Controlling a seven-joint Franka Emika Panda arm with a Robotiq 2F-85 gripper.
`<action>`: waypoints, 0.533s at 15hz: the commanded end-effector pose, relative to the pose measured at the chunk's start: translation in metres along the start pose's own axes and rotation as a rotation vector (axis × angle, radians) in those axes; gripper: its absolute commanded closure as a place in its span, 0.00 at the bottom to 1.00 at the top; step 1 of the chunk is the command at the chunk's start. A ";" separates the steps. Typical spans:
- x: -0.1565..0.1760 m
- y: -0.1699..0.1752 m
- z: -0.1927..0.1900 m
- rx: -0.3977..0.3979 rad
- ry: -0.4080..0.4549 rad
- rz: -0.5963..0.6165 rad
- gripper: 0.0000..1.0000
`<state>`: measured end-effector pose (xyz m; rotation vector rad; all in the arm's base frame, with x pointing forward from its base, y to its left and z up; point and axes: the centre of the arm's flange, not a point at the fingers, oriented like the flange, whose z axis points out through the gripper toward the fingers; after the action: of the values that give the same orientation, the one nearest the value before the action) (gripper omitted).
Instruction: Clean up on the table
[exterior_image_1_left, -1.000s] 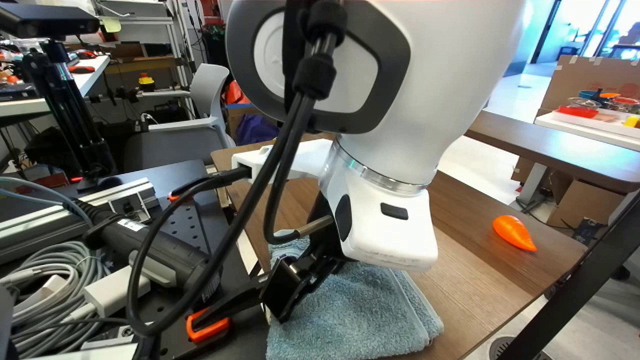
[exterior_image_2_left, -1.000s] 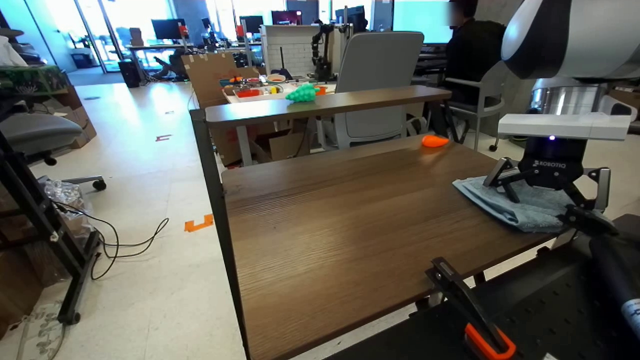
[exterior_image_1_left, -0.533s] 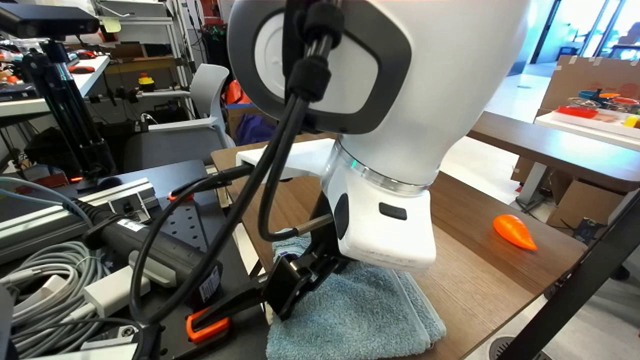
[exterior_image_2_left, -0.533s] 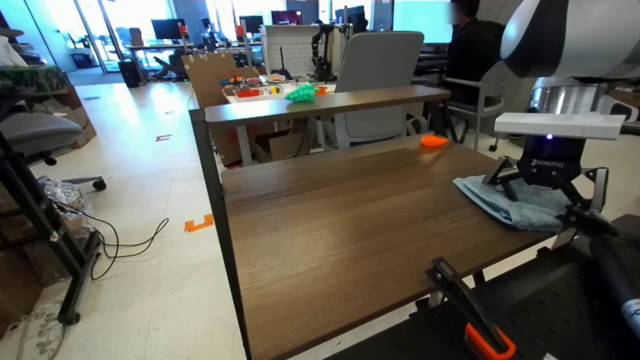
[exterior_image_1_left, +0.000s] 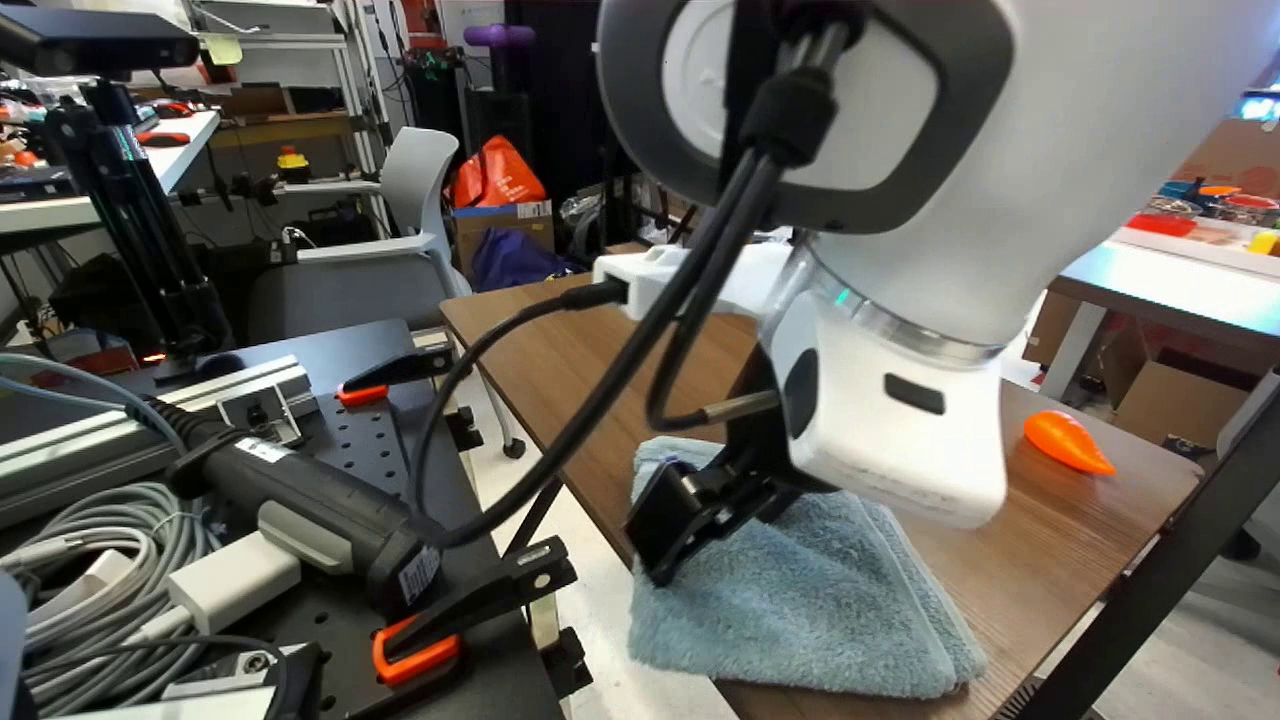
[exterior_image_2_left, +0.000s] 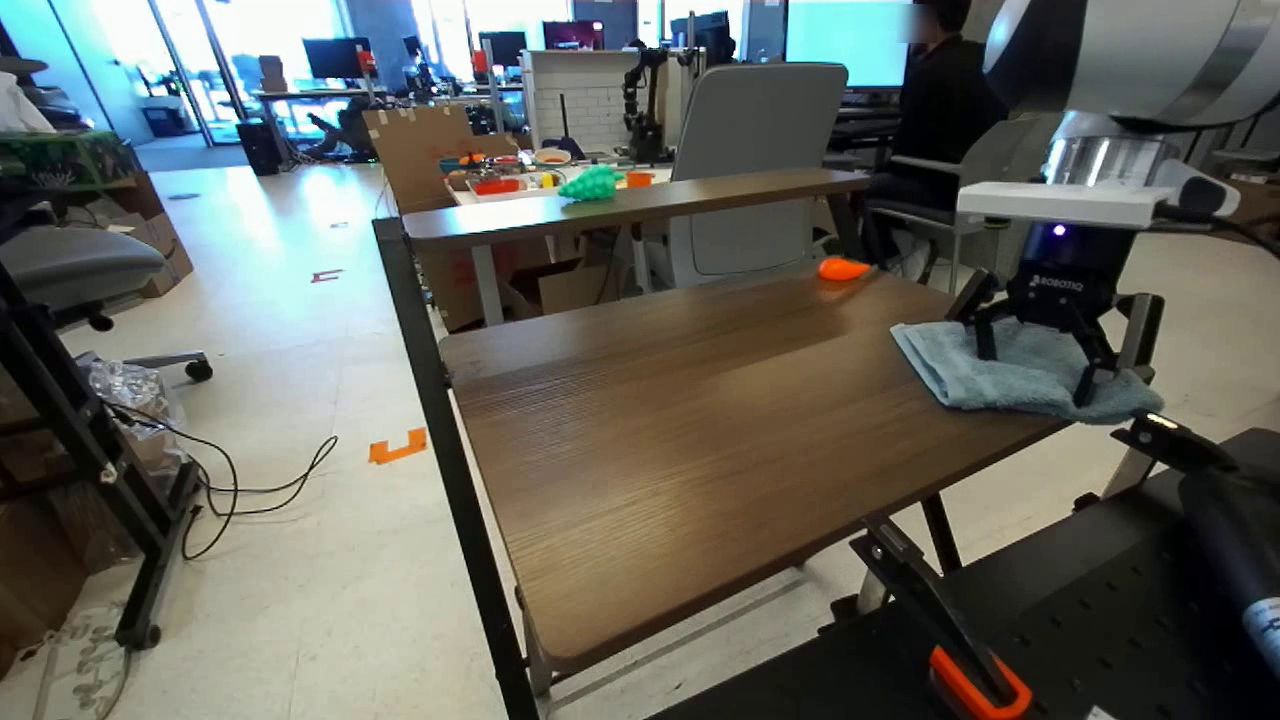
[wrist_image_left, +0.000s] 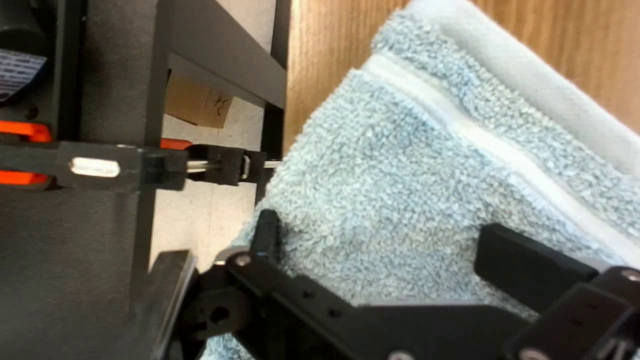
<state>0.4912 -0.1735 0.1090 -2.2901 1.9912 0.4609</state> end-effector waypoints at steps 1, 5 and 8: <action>-0.001 -0.075 -0.015 0.118 -0.053 0.042 0.00; -0.015 -0.110 -0.015 0.147 -0.097 0.019 0.00; -0.021 -0.119 -0.005 0.099 -0.147 -0.003 0.00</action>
<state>0.5887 -0.1364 0.1122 -2.1630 1.9206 0.4012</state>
